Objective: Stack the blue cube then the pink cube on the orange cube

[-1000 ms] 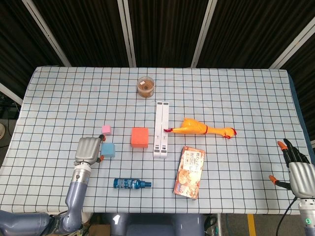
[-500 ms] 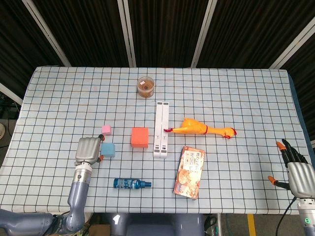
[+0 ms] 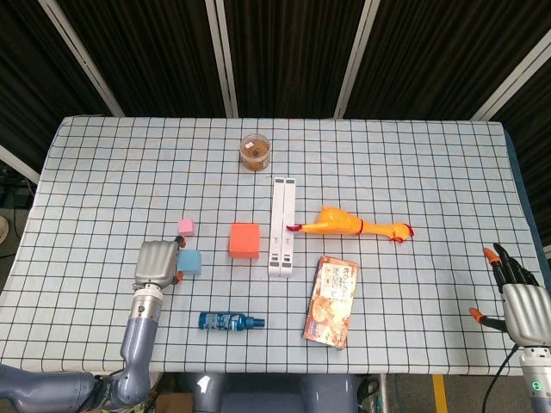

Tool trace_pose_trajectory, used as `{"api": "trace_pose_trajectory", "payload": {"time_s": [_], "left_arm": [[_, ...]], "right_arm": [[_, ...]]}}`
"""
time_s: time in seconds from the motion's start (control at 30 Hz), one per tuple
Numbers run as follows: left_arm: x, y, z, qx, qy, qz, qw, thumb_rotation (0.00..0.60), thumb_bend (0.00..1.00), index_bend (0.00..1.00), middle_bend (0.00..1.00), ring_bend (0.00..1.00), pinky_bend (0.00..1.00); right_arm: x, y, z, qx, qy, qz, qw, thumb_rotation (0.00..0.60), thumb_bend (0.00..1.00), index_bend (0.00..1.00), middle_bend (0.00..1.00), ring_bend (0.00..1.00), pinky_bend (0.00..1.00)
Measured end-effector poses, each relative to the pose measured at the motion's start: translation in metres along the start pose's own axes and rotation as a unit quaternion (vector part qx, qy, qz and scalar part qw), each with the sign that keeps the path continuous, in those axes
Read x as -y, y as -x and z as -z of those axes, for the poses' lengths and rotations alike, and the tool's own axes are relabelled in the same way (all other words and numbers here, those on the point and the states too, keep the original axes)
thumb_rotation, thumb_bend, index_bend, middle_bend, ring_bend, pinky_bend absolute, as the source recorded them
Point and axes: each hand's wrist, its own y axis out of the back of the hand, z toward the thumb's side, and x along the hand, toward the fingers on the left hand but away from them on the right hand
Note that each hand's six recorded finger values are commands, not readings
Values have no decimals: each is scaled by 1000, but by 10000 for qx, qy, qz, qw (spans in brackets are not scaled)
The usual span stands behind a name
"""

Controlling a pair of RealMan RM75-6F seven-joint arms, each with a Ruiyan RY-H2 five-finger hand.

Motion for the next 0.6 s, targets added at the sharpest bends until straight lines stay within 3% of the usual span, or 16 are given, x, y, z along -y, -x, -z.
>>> {"api": "trace_pose_trajectory", "payload": {"time_s": [0.33,0.6], "left_arm": [[1,0,-1,-15,-9,15,10000,600,258,366,906,712,713],[0,0,-2,-25,-17,-22,10000,600,334,419,925,732,732]], "right_arm": [[-2,-1,0,5,19,12,10000,600,41,87,46,149,249],[-2,-1,0,13,47,14,10000,600,41,86,46,149,249]]}}
